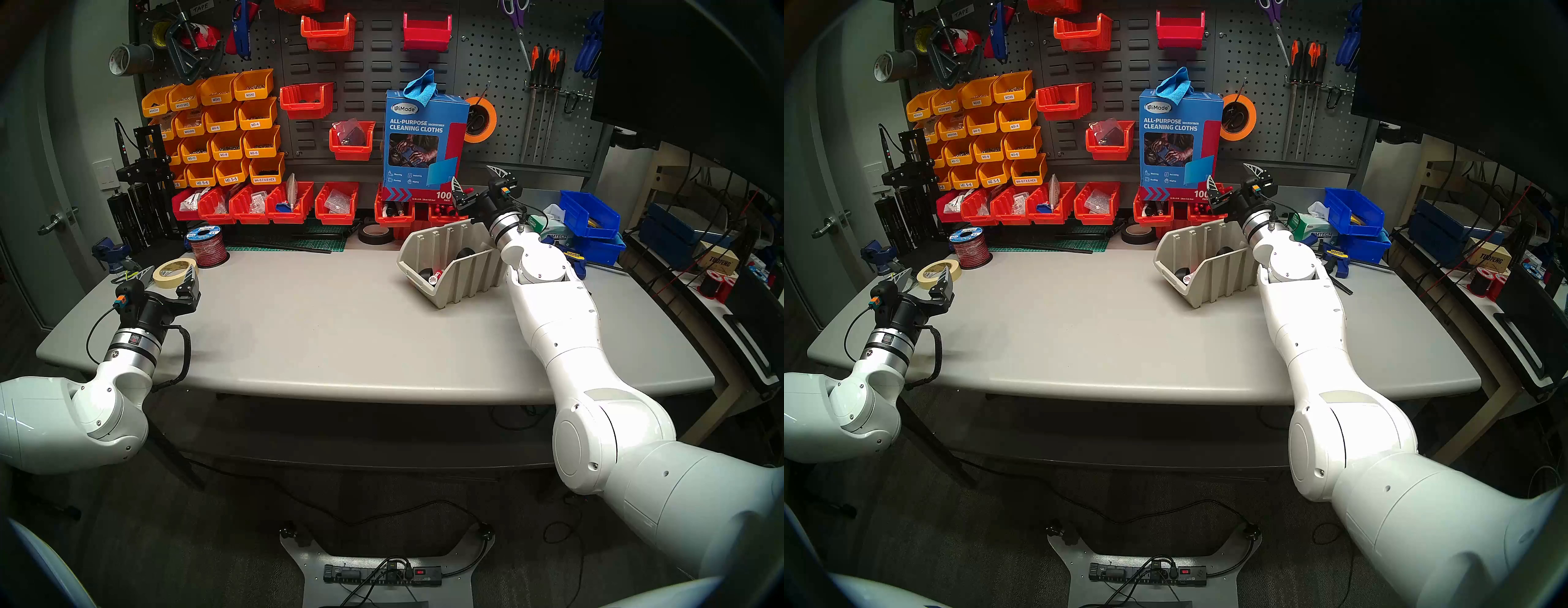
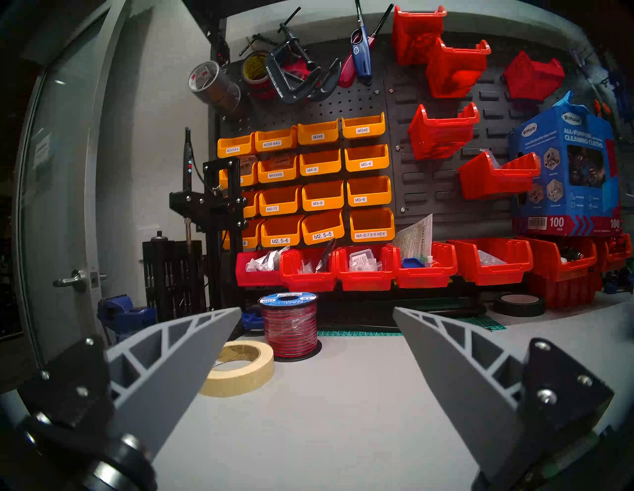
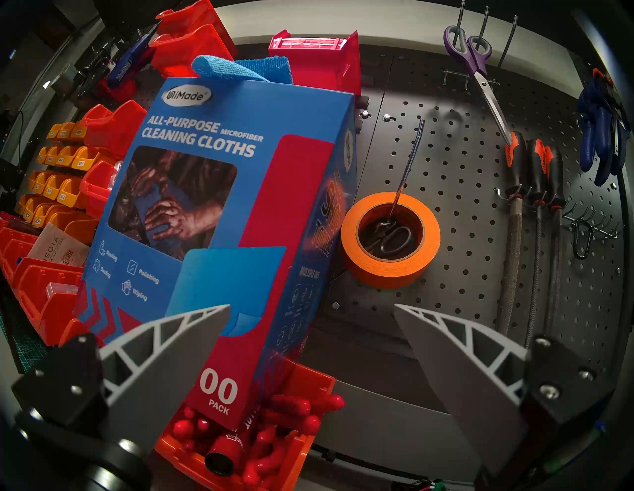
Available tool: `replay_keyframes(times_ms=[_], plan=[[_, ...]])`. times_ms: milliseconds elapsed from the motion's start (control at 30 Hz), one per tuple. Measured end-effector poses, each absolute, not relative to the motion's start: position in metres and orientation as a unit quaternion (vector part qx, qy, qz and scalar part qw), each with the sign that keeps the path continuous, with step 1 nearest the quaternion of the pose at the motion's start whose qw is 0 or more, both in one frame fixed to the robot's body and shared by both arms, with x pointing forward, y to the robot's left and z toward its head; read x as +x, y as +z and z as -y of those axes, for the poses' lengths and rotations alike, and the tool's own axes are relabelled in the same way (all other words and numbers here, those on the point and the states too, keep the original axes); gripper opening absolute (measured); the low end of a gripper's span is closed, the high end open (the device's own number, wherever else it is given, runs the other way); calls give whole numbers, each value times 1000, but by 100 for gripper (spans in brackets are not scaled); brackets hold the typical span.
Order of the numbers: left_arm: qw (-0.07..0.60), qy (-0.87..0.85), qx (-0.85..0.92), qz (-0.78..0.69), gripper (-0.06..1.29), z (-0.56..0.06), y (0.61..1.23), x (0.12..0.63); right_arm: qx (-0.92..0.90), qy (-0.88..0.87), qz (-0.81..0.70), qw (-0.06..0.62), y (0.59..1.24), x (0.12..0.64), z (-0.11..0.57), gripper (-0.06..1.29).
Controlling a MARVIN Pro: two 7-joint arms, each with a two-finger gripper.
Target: Take out tools from the storage box
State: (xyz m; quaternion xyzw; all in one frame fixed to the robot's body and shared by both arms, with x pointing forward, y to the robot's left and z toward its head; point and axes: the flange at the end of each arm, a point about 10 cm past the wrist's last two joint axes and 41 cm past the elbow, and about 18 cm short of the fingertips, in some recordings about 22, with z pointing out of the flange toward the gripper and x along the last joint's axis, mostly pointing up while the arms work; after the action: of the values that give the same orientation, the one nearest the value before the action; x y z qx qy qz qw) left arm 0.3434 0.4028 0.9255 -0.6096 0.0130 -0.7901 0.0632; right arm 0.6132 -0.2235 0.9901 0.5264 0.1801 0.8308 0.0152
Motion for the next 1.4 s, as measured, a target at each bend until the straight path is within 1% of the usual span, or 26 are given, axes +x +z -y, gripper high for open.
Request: replay_keyframes(times_ms=[467,800,1067,1400], plan=[[13,-838,-531,-125,121,-376,962,367,527,830,-180,15,989,613,224,125],[-50,-846,-484,-217,121,-324,986,383,527,830,-180,15,989,613,224,125],[-98,-836,-455,-292,121,-285,993,388,527,830,-180,15,989,613,224,125],[-112,-820,-439,-349,121,-260,995,397,527,830,-180,15,989,613,224,125]])
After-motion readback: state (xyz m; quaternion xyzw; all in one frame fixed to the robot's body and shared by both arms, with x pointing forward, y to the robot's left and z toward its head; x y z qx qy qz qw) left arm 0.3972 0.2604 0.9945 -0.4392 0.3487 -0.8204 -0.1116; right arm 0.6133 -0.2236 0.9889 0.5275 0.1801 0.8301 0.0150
